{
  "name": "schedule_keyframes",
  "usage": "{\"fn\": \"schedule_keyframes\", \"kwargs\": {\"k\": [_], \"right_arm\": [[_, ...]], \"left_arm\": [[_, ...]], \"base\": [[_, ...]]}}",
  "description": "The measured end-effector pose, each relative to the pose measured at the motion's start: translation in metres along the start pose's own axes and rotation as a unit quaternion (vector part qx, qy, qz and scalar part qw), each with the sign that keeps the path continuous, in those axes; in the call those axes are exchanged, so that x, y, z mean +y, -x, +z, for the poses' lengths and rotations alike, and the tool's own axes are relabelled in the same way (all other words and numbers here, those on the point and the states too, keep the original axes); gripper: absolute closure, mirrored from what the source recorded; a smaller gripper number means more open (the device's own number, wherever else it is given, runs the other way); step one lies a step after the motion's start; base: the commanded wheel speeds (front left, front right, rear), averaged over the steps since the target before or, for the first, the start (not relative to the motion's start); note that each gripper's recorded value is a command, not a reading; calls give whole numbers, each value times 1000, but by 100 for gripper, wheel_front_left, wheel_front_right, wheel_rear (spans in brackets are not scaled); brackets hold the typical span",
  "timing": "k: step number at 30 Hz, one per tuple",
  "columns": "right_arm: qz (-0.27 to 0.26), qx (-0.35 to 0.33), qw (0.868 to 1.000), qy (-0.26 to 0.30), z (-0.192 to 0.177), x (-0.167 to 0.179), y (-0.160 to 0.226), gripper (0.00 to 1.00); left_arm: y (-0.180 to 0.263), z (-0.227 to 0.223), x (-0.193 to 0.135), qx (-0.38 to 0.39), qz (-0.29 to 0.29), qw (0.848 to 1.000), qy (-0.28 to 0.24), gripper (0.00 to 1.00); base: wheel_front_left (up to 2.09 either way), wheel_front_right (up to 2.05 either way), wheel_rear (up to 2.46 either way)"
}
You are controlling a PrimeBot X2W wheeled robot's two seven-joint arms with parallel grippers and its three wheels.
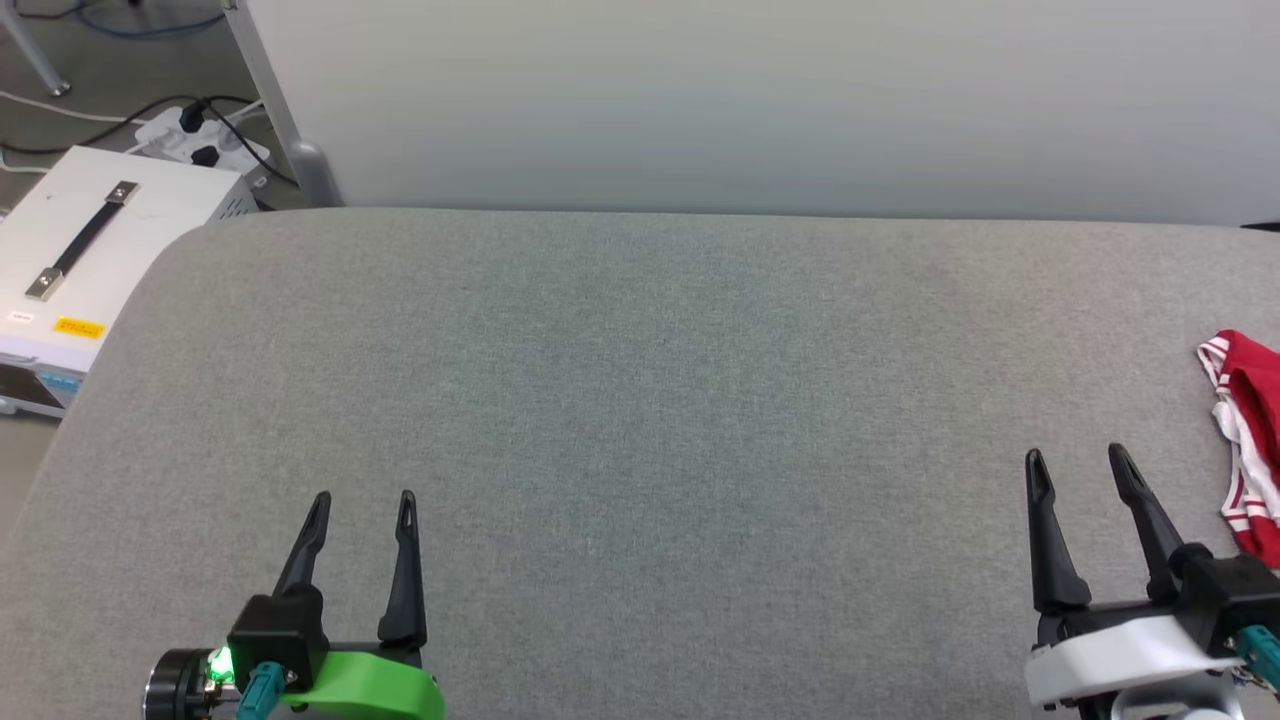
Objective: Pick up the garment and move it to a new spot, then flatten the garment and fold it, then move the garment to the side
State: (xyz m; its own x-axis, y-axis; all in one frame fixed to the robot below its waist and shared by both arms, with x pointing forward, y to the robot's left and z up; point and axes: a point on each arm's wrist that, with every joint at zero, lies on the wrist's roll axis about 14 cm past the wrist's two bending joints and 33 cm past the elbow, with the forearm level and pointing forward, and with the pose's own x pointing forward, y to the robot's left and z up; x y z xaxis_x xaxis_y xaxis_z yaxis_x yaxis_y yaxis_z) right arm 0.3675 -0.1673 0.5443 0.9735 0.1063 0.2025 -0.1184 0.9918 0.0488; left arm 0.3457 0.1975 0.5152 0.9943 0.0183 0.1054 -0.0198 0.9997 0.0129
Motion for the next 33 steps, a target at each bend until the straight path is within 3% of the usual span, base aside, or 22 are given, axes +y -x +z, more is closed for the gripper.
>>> {"fn": "schedule_keyframes", "kwargs": {"k": [10,24,25,33], "right_arm": [[-13,12,1000,-9,-3,-4,28,0],[-17,22,999,-19,-9,-4,37,0],[-17,23,999,-19,-9,-4,37,100],[-17,24,999,-19,-9,-4,37,100]], "left_arm": [[14,3,-3,-4,-6,1000,4,0],[16,5,-5,-7,-10,1000,6,0],[16,5,-5,-7,-12,1000,7,100],[15,4,-7,-5,-15,1000,7,100]], "base": [[0,0,0],[0,0,0],[0,0,0],[0,0,0]]}}
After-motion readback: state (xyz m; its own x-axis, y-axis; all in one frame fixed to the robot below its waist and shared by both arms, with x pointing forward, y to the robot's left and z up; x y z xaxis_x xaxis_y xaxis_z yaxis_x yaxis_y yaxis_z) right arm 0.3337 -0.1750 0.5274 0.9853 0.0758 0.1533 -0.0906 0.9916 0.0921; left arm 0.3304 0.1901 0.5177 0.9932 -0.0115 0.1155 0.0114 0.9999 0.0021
